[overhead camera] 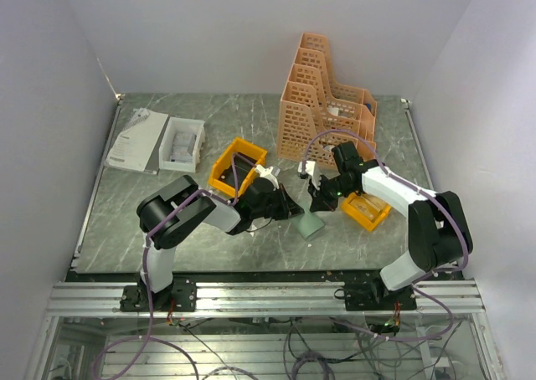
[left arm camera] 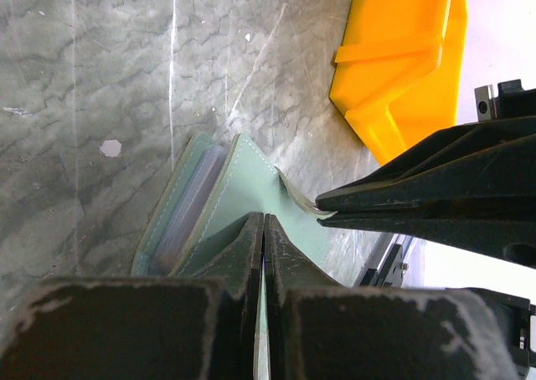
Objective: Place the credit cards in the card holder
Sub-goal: Close the card holder at the center of the board.
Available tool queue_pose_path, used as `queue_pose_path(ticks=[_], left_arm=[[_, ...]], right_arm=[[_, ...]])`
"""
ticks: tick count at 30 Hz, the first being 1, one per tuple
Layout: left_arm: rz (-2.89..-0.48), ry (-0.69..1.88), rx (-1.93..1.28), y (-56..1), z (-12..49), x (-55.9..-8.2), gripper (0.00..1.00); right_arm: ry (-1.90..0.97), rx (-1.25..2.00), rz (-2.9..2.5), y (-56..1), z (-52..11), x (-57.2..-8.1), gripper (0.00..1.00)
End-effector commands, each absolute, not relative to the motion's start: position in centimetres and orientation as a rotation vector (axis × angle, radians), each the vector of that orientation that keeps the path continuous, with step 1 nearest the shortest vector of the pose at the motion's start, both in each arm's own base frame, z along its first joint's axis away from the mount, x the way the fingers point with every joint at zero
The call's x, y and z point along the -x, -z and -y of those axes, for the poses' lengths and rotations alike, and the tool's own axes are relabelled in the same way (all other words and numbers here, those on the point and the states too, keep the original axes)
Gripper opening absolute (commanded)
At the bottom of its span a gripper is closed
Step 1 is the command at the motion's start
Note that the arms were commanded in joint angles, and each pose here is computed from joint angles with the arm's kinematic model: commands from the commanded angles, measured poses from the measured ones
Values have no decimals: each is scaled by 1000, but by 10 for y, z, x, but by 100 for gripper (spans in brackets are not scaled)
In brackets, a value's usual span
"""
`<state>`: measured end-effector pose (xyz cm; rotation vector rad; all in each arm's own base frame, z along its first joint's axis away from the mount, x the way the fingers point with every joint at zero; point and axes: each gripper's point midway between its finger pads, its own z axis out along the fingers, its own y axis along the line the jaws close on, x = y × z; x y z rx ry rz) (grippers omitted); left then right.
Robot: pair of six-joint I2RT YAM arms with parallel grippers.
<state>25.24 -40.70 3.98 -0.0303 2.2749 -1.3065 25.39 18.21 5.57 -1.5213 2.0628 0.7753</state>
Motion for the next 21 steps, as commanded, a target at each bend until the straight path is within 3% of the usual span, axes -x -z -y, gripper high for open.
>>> queue_pose_path(ticks=[1,21], left_arm=[[-2380,1196,29,-9,387,-242,7],[-2381,1199,30,-8,388,-241,7]], right_arm=[[-789,1585,-2003,-60,-186,-243,0],[-744,1738,-2005,-41,-191,-227,0]])
